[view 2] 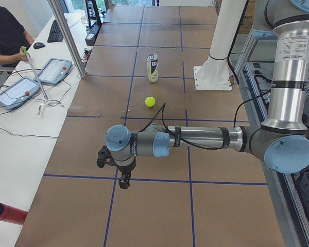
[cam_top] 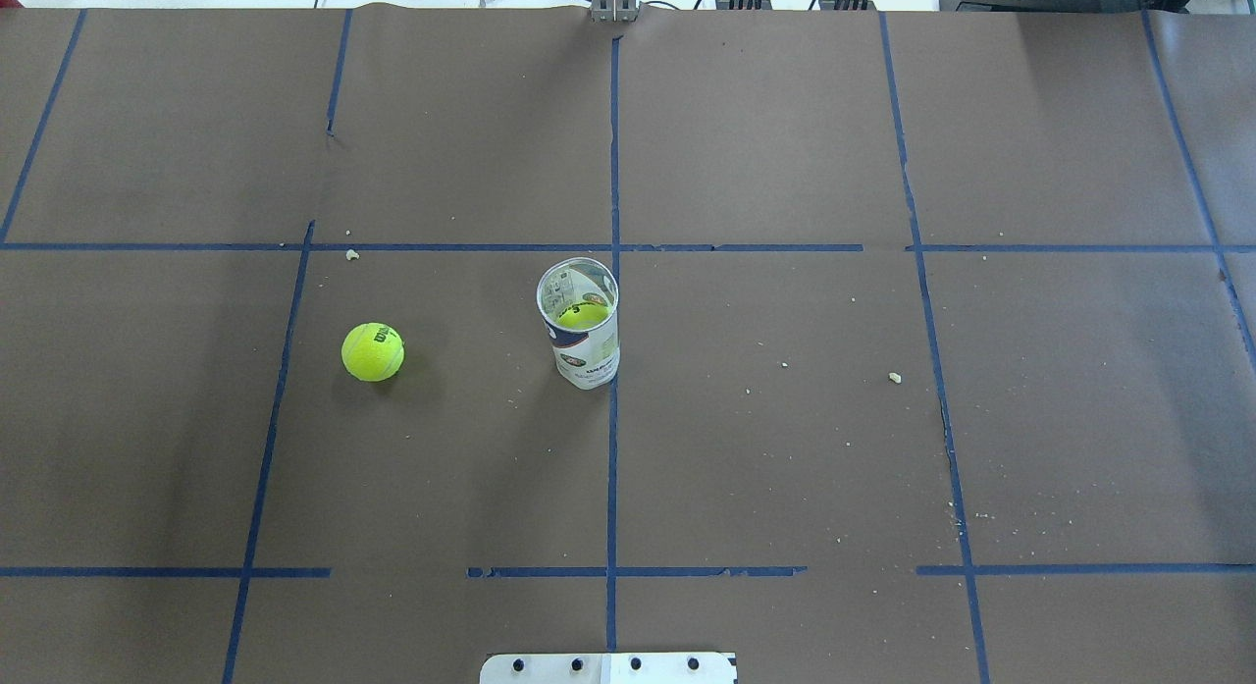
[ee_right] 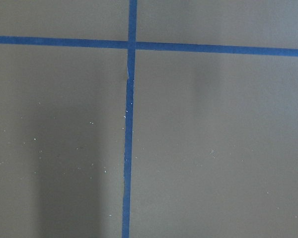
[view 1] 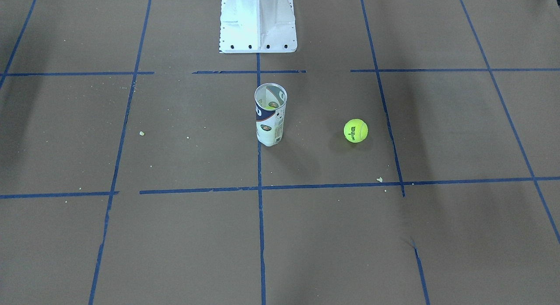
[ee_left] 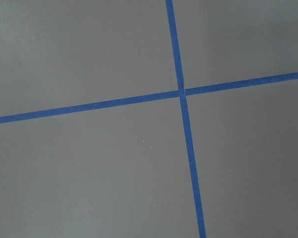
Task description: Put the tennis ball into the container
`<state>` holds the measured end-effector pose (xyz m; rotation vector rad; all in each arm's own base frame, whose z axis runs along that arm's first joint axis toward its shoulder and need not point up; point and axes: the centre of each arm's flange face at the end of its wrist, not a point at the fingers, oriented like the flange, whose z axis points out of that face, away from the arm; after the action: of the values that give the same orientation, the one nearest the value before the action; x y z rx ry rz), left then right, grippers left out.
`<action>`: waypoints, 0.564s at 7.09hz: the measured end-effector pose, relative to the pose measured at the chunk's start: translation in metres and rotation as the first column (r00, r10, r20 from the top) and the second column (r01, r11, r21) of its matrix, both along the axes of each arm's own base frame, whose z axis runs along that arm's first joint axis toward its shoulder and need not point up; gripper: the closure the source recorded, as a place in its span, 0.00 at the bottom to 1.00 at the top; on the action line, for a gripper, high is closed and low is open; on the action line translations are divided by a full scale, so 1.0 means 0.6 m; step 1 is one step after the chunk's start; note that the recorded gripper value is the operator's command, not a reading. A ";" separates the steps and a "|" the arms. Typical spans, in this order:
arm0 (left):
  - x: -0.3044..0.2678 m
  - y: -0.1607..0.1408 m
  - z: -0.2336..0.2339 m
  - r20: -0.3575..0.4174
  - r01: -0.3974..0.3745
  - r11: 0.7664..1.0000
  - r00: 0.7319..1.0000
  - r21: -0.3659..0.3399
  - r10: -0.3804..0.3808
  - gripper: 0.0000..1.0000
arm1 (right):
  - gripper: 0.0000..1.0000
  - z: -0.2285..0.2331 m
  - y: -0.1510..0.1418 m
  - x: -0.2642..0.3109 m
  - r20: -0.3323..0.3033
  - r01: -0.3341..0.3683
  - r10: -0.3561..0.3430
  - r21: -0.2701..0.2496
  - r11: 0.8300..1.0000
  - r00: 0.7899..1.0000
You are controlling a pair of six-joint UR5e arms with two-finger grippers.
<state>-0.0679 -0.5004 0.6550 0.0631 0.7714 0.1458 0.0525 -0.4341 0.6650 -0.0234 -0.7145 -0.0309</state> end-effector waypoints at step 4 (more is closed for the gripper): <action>0.005 -0.025 -0.075 -0.021 -0.003 0.996 1.000 0.093 0.005 0.00 | 0.00 0.000 0.000 0.000 0.000 0.000 0.000 0.000 1.000 1.000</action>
<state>-0.0647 -0.5153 0.6099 0.1514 0.7856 0.1850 0.0525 -0.4341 0.6650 -0.0235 -0.7145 -0.0309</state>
